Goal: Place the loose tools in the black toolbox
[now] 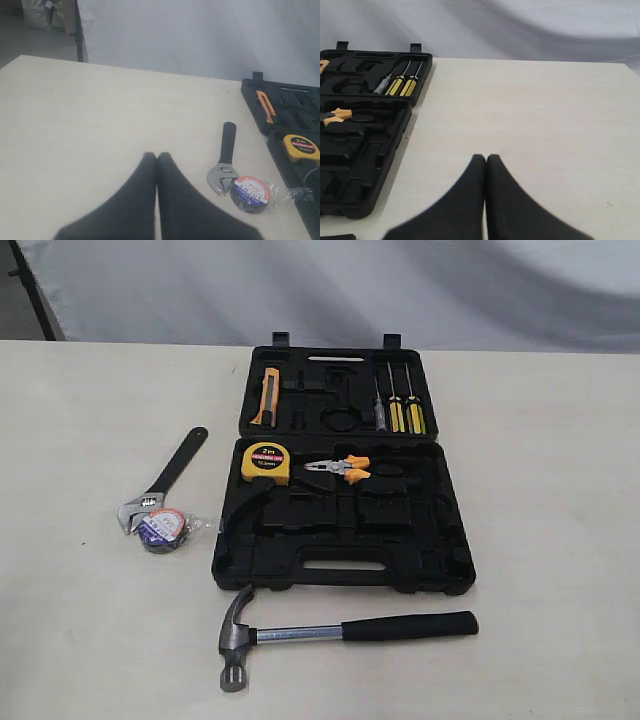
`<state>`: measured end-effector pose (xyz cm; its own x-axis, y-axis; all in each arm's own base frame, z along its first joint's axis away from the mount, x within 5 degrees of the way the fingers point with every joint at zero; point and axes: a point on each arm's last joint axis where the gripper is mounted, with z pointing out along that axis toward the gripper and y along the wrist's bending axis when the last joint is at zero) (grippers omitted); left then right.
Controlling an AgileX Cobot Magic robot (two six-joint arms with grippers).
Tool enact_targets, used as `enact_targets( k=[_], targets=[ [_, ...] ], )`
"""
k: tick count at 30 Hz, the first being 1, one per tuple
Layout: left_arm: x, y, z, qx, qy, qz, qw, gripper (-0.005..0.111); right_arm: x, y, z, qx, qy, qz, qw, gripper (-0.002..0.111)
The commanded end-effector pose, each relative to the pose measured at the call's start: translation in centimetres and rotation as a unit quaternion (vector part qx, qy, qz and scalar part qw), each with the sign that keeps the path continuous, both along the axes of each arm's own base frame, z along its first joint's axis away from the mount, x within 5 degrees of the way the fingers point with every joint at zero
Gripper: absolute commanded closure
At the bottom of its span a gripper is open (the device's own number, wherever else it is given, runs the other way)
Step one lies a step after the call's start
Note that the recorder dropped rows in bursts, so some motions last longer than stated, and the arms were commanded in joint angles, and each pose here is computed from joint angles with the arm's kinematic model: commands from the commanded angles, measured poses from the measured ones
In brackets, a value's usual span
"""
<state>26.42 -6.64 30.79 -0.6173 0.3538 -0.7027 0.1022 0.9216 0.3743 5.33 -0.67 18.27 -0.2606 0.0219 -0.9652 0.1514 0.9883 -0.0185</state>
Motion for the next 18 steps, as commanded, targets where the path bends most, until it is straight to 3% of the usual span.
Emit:
enact_targets(
  k=[1, 11, 14, 18],
  targets=[
    [-0.2, 0.0, -0.1, -0.014, -0.002, 0.001, 1.0, 0.105, 0.0, -0.1, -0.1, -0.008, -0.001, -0.003, 1.0, 0.108],
    [-0.2, 0.0, -0.1, -0.014, -0.002, 0.001, 1.0, 0.105, 0.0, -0.1, 0.2, -0.011, -0.018, -0.005, 1.0, 0.108],
    [-0.2, 0.0, -0.1, -0.014, -0.002, 0.001, 1.0, 0.105, 0.2, -0.3, 1.4, -0.024, -0.081, -0.014, 0.996, 0.108],
    [-0.2, 0.0, -0.1, -0.014, -0.002, 0.001, 1.0, 0.105, 0.0, -0.6, 4.1, -0.053, -0.226, -0.034, 0.972, 0.108]
  ],
)
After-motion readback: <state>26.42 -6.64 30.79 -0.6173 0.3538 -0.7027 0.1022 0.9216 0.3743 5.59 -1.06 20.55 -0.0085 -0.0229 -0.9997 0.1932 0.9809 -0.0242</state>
